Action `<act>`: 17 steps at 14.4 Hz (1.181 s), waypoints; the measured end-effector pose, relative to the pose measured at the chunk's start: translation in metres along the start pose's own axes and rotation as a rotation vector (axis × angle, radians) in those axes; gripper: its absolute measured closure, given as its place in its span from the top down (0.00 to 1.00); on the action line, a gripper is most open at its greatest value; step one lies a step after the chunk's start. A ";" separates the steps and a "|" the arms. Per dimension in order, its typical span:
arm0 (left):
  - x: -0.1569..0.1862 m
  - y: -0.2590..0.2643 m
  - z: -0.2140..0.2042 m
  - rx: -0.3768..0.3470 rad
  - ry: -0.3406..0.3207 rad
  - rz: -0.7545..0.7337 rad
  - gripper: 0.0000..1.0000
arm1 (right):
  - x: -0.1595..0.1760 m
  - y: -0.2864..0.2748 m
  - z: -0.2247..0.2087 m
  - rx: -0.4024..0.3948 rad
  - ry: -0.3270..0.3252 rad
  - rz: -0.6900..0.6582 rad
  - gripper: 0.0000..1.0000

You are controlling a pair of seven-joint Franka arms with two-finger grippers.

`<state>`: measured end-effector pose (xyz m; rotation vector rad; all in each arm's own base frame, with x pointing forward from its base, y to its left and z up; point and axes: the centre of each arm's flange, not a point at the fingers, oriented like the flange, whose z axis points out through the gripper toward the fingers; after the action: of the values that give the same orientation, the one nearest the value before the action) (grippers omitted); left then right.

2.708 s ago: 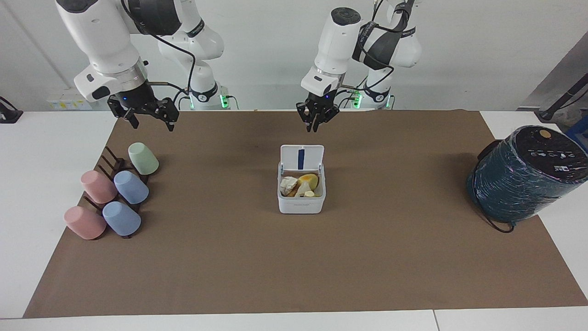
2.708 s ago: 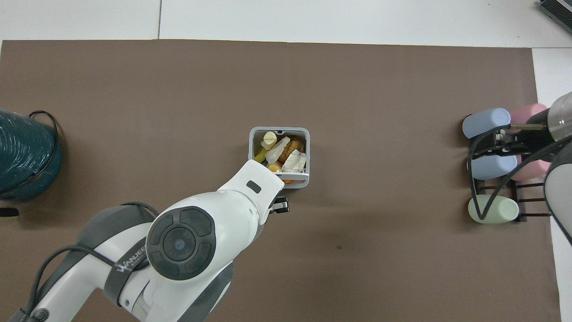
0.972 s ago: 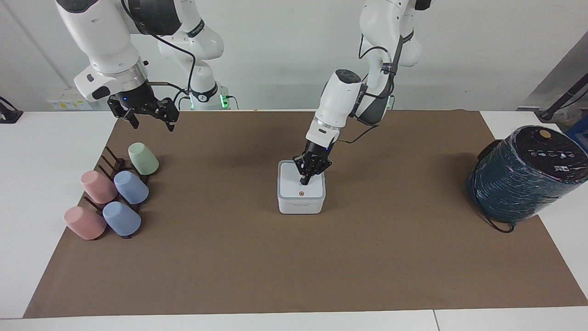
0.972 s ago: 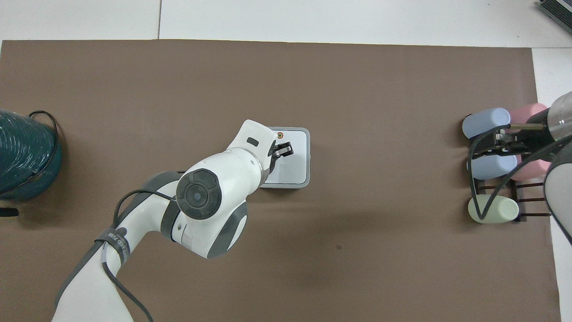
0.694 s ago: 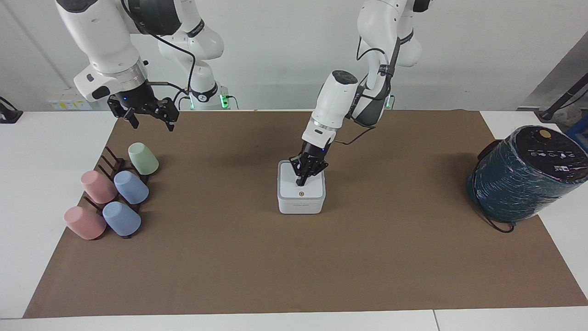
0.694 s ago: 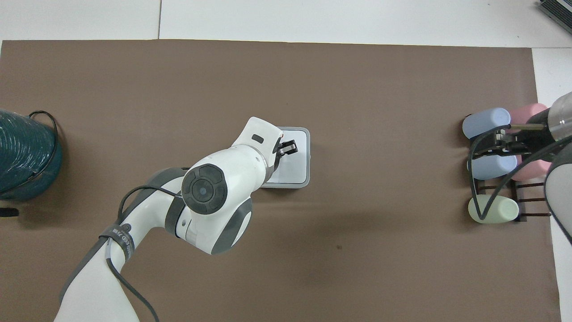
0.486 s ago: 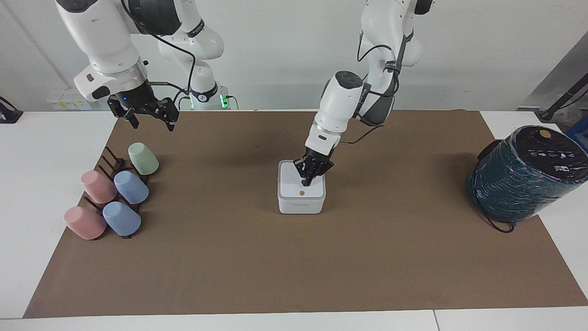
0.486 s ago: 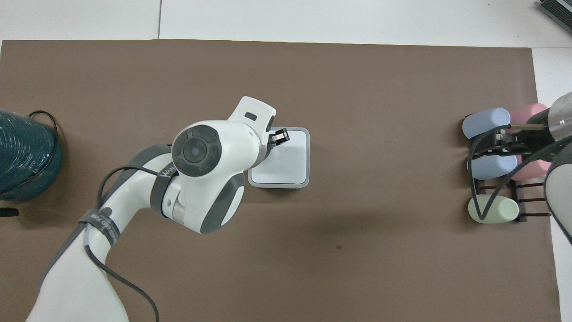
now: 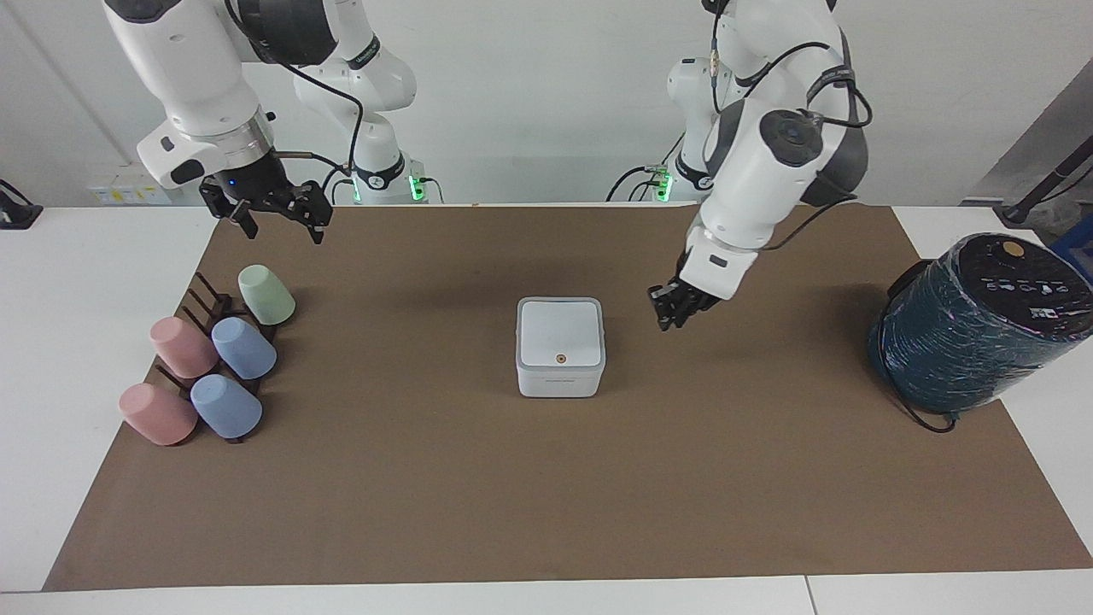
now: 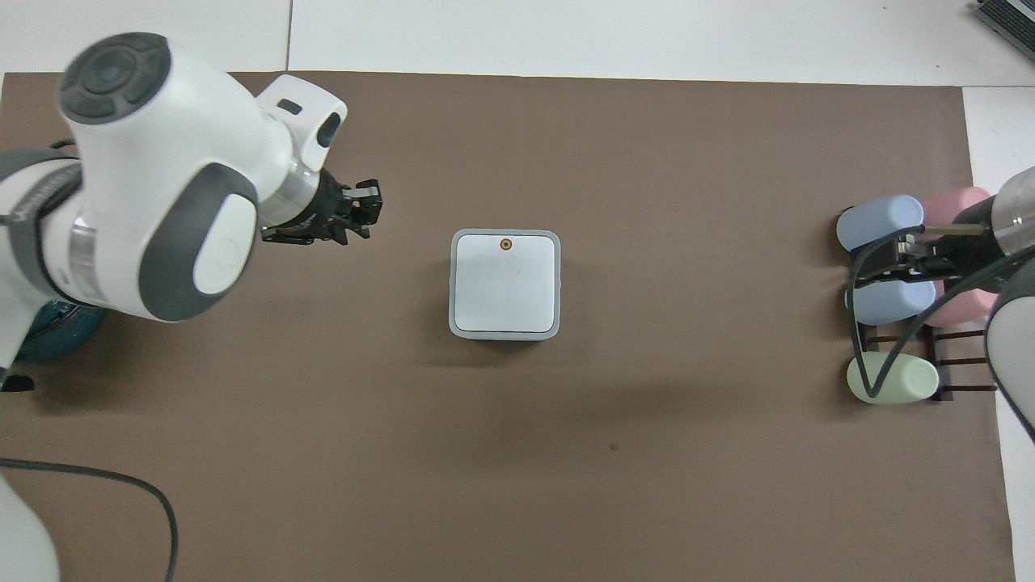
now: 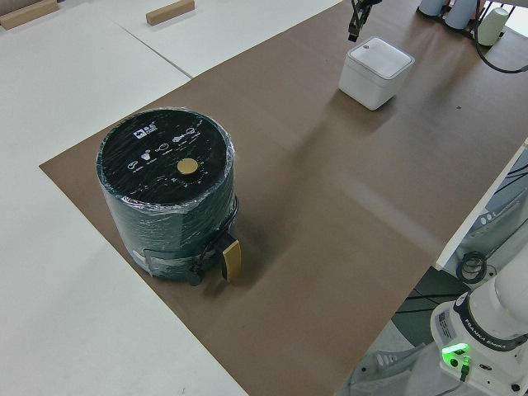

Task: Close trash can lid

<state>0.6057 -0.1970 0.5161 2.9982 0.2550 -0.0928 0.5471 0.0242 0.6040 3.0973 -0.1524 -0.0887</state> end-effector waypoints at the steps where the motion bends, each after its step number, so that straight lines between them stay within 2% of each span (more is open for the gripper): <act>1: 0.010 -0.031 -0.011 0.007 -0.020 0.029 0.34 | 0.000 0.000 0.000 0.000 0.000 0.000 1.00; 3: 0.025 -0.095 -0.035 0.005 -0.030 0.088 0.52 | 0.000 0.000 0.000 0.000 0.000 0.000 1.00; 4: 0.028 -0.121 -0.046 0.008 -0.023 0.113 0.52 | 0.000 0.000 0.000 0.000 0.000 0.000 1.00; 5: 0.029 -0.141 -0.056 0.021 -0.012 0.130 0.56 | 0.000 0.000 0.000 0.000 0.000 0.000 1.00; 7: 0.028 -0.157 -0.067 0.066 0.008 0.148 0.77 | 0.000 0.000 0.000 0.000 0.000 0.000 1.00; 9: 0.025 -0.153 -0.072 0.080 0.018 0.161 0.99 | 0.000 0.000 0.000 0.000 0.000 0.000 1.00; 17: 0.026 -0.151 -0.074 0.084 0.037 0.166 1.00 | 0.000 0.000 0.000 0.000 0.000 0.000 1.00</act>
<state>0.6086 -0.0353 0.5688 3.0920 0.0053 -0.0322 0.5471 0.0242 0.6040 3.0973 -0.1524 -0.0888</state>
